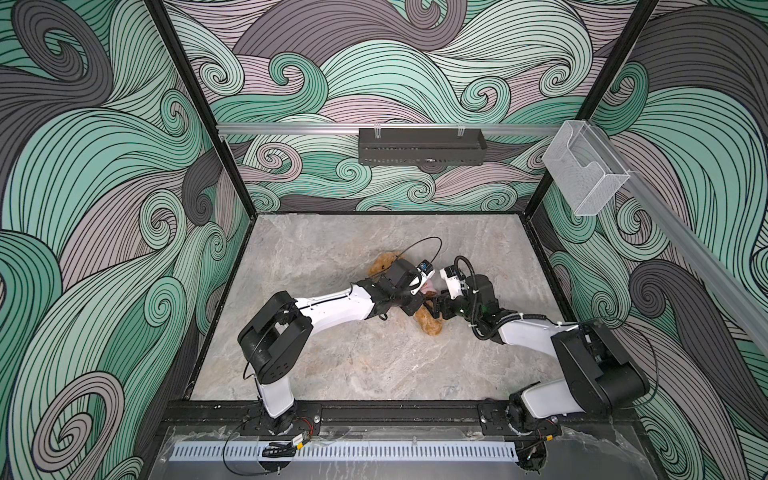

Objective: Dress the teddy bear

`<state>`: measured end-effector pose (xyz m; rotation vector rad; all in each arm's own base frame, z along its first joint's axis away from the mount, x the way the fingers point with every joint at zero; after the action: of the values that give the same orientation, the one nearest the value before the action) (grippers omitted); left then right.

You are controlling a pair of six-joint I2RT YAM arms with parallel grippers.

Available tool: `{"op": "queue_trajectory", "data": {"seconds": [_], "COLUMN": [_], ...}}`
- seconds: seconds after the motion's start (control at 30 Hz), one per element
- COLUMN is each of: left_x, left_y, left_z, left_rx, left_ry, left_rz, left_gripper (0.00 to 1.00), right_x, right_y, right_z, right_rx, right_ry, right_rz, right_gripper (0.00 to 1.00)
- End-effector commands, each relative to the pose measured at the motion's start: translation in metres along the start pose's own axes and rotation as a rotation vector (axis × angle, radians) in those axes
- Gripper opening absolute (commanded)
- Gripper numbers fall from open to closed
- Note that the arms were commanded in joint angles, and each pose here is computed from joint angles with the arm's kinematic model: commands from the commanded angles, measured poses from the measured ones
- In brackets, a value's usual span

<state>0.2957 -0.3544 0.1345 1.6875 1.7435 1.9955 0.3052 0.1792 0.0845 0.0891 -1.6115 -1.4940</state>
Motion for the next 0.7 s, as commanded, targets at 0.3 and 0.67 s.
{"op": "queue_trajectory", "data": {"seconds": [0.3, 0.67], "left_x": [0.015, 0.020], "left_y": [0.007, -0.017], "left_z": [-0.021, -0.040], "left_rx": [-0.007, 0.059], "left_ry": [-0.133, -0.289], "left_rz": [-0.007, 0.036], "left_gripper": [0.00, 0.00], "right_x": [-0.020, -0.028], "right_y": [0.046, 0.047], "right_z": [-0.012, -0.047], "right_rx": [-0.155, -0.440], "right_ry": [-0.067, -0.245], "right_rz": [-0.244, -0.310], "right_gripper": [0.92, 0.86]}}
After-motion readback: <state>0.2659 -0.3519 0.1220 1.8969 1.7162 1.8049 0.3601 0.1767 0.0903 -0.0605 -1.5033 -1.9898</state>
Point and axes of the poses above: each gripper's point midway between its finger pads, its own x axis back along the fingers, its own z axis along the line the jaws close on, y = z × x, the point moved 3 cm from there along x, back along the fingers, and after that the axes turned 12 degrees about x, right-handed, at the moved point
